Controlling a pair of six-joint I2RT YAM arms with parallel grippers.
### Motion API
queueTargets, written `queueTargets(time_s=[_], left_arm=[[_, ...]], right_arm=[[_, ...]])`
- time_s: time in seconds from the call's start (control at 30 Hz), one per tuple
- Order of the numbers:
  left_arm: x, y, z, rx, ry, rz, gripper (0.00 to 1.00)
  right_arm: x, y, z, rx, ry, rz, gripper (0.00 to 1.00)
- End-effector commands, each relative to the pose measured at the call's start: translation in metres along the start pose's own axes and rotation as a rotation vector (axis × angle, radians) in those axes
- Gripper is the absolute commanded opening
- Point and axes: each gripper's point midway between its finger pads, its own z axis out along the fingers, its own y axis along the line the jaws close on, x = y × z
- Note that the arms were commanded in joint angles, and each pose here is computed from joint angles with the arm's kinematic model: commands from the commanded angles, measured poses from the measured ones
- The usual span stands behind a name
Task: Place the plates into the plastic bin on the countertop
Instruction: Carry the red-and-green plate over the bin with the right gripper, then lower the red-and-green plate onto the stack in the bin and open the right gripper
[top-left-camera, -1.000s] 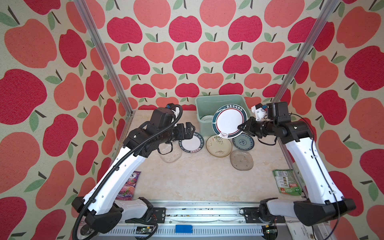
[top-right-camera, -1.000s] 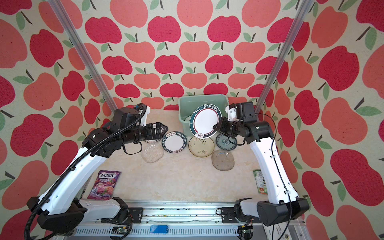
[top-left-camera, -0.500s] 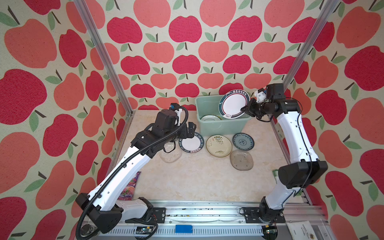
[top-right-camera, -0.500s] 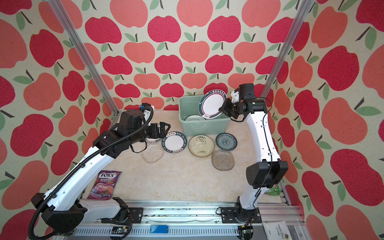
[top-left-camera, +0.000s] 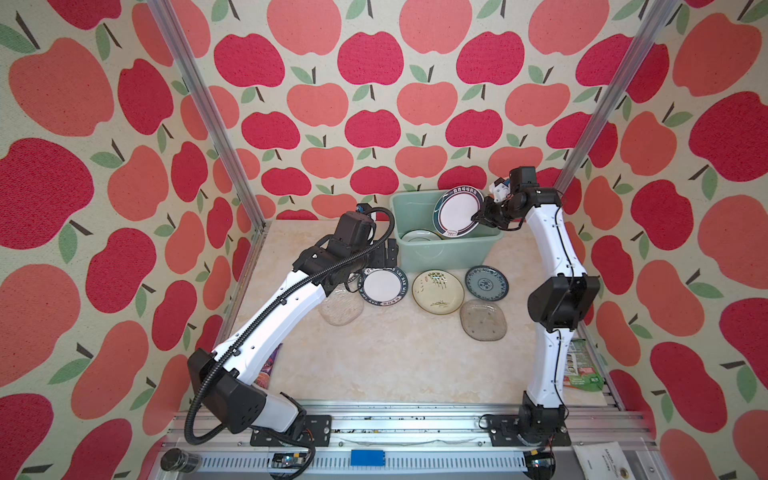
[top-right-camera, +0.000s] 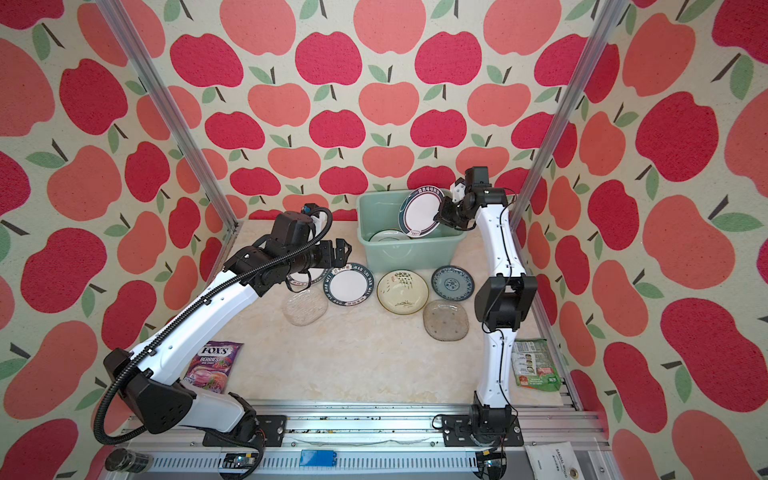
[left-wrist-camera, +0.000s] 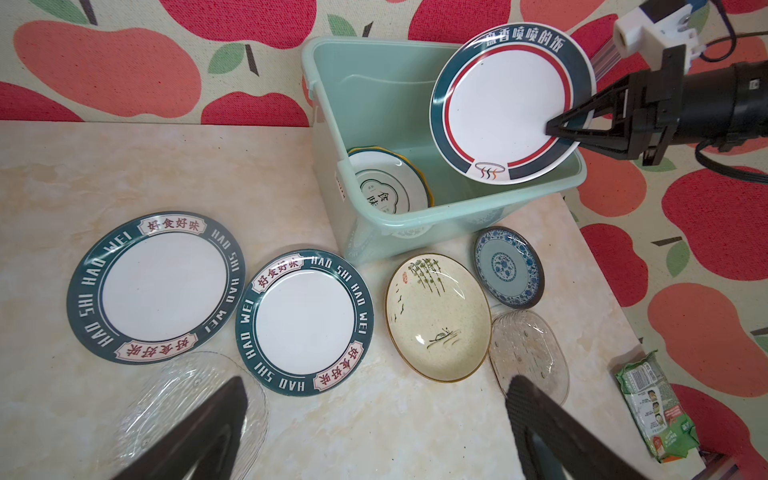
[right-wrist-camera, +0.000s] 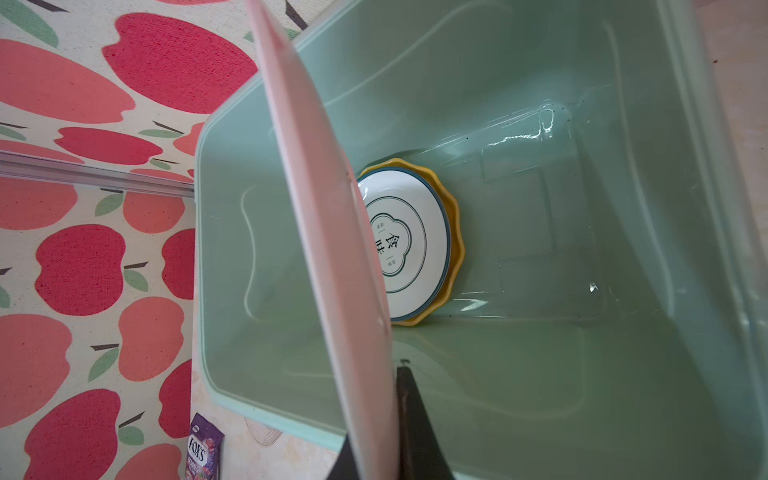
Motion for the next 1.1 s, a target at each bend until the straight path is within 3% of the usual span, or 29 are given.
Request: queueTargets(time_s=[0.0, 0.43, 0.87, 1.07], left_arm=[[-0.006, -0.001, -0.001, -0.004, 0.008, 0.003, 0.99], [0.009, -0.007, 0.026, -0.005, 0.101, 0.013, 1.00], [0.013, -0.005, 0.028, -0.014, 0.120, 0.012, 1.00], [0.016, -0.004, 0.031, -0.016, 0.132, 0.010, 1.00]], right_arm=[[-0.015, 0.006, 0.010, -0.058, -0.037, -0.052, 0.00], [-0.003, -0.003, 0.082, -0.130, 0.040, -0.083, 0.00], [0.015, -0.008, 0.119, -0.099, 0.084, -0.142, 0.00], [0.030, -0.020, 0.135, -0.048, 0.128, -0.160, 0.09]])
